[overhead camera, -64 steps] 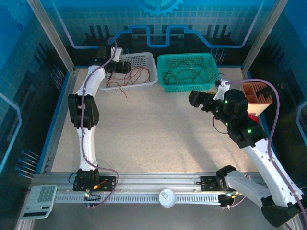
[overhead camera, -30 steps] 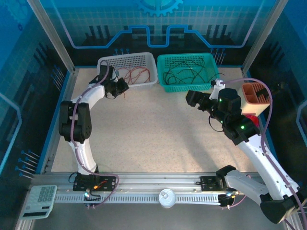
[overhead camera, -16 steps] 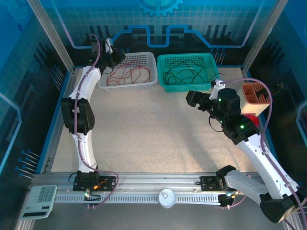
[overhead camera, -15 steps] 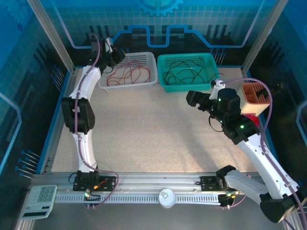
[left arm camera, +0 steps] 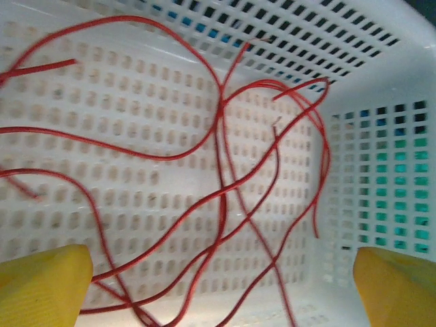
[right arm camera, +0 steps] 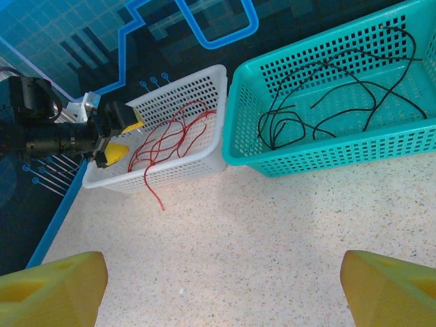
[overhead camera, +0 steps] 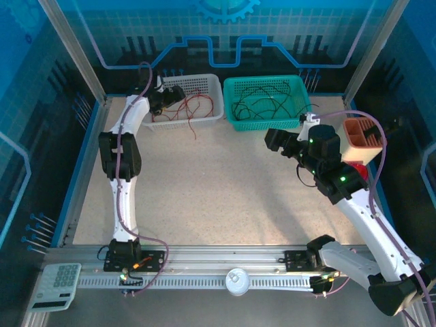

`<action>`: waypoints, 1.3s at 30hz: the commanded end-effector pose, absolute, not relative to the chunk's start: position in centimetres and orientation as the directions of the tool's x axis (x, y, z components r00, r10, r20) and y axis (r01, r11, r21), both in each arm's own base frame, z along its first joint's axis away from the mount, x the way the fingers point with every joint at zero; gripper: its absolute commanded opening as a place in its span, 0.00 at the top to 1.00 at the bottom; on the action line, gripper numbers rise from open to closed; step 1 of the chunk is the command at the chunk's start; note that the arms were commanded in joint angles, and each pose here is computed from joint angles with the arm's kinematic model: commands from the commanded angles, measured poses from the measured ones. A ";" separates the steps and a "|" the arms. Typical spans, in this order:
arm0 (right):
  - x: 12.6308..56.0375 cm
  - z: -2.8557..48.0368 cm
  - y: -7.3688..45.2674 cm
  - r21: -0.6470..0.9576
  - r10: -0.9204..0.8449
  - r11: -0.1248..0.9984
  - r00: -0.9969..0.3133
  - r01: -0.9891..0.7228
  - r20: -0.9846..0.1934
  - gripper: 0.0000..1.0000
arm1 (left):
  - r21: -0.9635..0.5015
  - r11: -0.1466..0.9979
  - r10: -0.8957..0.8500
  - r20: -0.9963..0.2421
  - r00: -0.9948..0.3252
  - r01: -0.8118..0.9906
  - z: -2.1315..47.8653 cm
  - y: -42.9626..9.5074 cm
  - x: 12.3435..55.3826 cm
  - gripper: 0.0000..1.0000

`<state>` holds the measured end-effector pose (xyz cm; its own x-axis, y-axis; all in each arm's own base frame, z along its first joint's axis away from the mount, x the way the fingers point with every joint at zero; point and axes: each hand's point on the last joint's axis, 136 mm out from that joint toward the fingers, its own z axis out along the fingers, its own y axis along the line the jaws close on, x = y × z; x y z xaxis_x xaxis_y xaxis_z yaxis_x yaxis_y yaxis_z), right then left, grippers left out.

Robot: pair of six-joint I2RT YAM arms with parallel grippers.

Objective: Untangle the cables

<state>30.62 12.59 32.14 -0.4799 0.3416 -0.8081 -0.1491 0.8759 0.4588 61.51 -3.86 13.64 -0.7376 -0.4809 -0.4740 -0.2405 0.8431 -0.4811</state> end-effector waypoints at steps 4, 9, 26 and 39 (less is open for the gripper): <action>30.1 33.8 12.0 0.472 0.362 0.868 -0.450 -0.157 -0.816 0.11 | -0.328 0.917 -0.391 -0.625 -0.675 -0.228 20.6 -1.0 58.8 0.01; 30.2 33.3 12.0 0.465 0.356 0.872 -0.456 -0.151 -0.815 0.11 | -0.340 0.932 -0.324 -0.631 -0.705 -0.124 21.6 -3.9 56.3 0.01; 30.5 32.4 11.7 0.448 0.346 0.884 -0.459 -0.133 -0.818 0.11 | -0.266 0.964 -0.153 -0.588 -0.794 0.012 13.0 -14.9 52.7 0.05; 30.4 32.7 11.3 0.452 0.354 0.882 -0.449 -0.131 -0.820 0.11 | -0.235 0.971 -0.179 -0.573 -0.800 -0.050 9.6 -14.9 52.9 0.27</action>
<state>30.50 12.03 32.39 -0.4701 0.3500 -0.8102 -0.1396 0.8770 0.4598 53.58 -14.36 12.98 -0.7649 -0.1860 -0.6167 -0.0300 0.9666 -0.2545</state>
